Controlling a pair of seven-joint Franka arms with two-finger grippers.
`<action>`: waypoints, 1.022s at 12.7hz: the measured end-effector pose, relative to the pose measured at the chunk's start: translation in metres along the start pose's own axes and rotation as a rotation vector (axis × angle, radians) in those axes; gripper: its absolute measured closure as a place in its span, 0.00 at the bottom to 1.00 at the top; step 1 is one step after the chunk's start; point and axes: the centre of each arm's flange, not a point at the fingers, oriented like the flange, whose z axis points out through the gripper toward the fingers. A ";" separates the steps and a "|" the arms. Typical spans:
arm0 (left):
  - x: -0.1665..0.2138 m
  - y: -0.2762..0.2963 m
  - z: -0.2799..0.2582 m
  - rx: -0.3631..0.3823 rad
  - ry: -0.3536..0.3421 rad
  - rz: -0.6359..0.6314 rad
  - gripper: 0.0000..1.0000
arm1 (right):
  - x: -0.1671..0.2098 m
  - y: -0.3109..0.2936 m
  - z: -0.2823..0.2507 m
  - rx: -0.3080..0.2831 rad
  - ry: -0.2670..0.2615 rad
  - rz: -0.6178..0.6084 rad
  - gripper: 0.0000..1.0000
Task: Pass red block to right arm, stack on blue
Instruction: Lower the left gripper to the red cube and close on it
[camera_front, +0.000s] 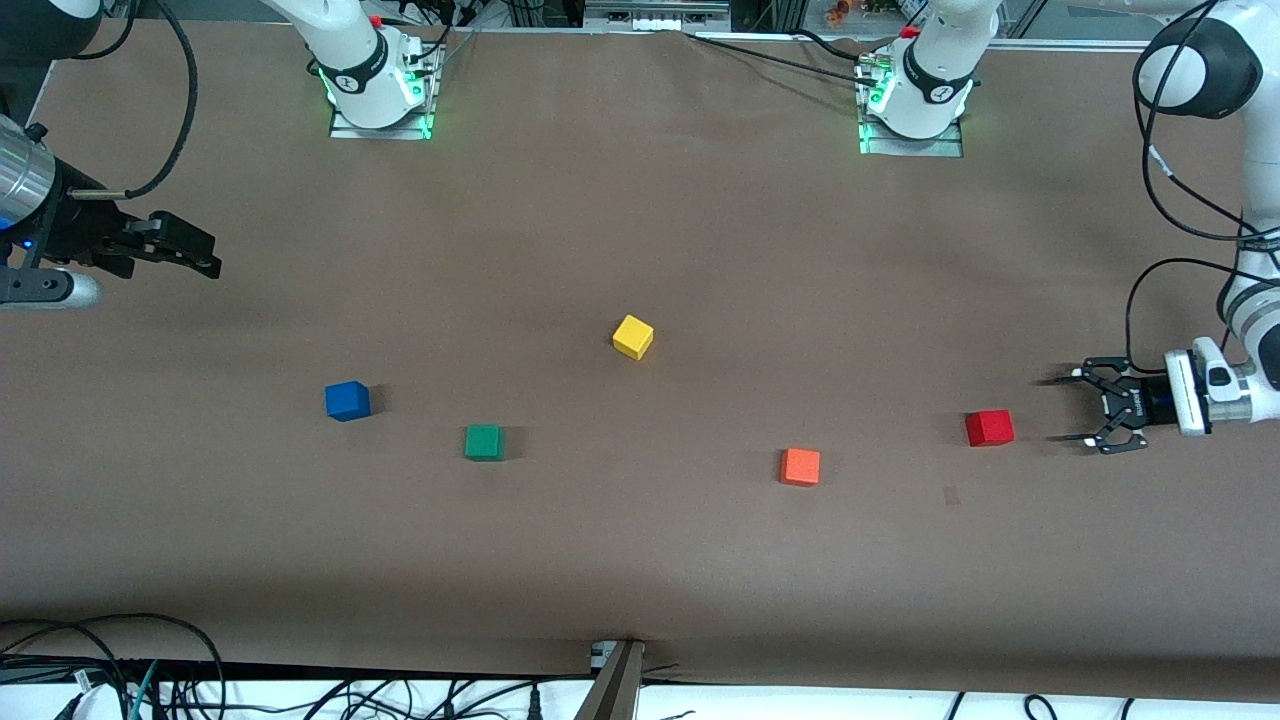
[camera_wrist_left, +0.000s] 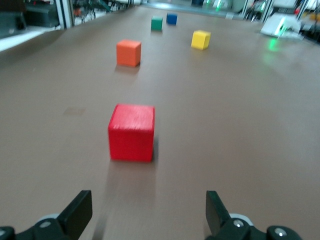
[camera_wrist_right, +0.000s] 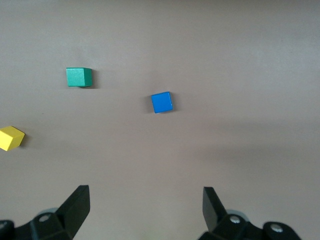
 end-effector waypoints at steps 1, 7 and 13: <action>-0.002 0.000 0.010 -0.008 0.042 0.012 0.00 | 0.000 0.000 0.000 0.000 0.000 0.000 0.00; -0.015 -0.004 0.057 -0.007 0.168 0.053 0.00 | 0.000 -0.001 0.000 0.001 0.000 -0.002 0.00; -0.010 -0.012 0.085 -0.003 0.221 0.054 0.00 | 0.000 -0.002 0.000 0.001 0.000 -0.003 0.00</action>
